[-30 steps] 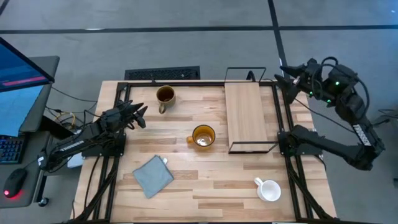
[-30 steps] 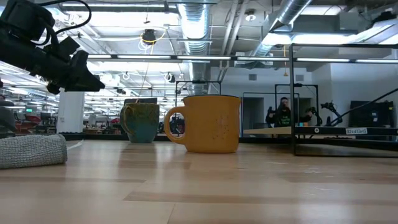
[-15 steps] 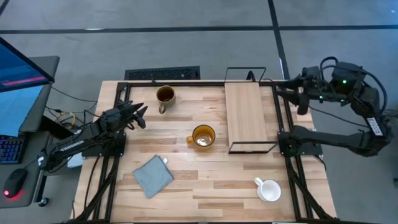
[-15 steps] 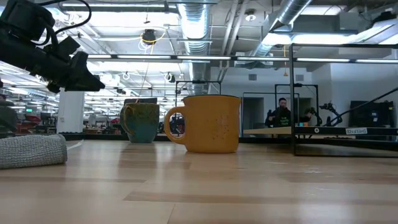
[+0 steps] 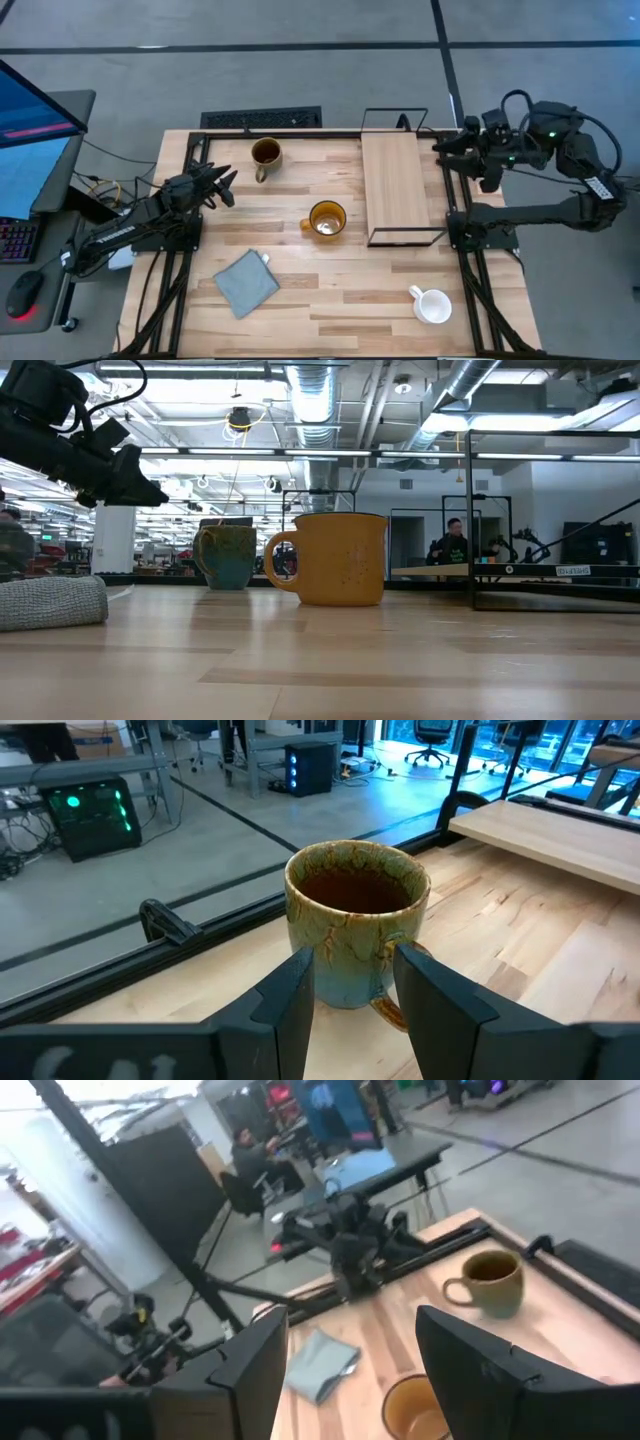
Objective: Stack small to large cups/mugs on shelf
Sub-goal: Put the white mug on the shelf
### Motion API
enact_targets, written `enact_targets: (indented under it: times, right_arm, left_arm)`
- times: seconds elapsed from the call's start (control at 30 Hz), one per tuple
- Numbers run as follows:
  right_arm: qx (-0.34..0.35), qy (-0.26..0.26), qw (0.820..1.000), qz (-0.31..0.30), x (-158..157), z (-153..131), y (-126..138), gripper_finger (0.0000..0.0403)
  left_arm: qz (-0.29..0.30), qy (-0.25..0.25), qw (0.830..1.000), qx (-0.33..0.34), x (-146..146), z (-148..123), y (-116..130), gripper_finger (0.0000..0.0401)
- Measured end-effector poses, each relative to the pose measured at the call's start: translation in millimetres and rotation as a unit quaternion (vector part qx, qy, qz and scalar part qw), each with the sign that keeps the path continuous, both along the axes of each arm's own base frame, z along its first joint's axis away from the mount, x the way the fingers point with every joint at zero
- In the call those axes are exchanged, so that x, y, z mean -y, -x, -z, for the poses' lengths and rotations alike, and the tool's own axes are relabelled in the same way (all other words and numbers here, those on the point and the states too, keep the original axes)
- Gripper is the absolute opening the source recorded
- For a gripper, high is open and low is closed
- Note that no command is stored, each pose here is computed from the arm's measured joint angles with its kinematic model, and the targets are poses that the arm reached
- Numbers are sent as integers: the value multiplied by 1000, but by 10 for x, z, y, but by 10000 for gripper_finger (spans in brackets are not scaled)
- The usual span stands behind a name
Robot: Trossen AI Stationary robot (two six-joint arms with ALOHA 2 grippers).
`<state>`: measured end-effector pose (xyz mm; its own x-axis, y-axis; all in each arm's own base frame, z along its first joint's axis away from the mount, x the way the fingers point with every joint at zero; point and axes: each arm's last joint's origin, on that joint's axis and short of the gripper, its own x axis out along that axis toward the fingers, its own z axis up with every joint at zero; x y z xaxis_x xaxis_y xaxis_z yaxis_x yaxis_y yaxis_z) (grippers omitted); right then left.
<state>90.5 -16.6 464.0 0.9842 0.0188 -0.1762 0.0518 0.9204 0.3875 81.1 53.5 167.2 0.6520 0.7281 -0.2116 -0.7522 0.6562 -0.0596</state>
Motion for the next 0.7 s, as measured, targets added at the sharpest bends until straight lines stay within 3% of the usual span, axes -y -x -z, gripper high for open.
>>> enact_targets:
  times: [0.2,0.4,0.5,0.7]
  right_arm:
    - [-40,-18,998,-35,-12,70,-285,244]
    - [-103,-93,988,-75,-138,184,-495,244]
    - [-172,-155,970,-79,-224,294,-525,244]
    - [-303,-250,916,-76,-435,479,-536,244]
  left_arm:
    - [0,0,1000,0,0,0,0,130]
    - [0,0,1000,0,0,0,0,130]
    - [0,0,1000,-1,0,0,0,130]
    - [0,1,1000,1,0,0,0,130]
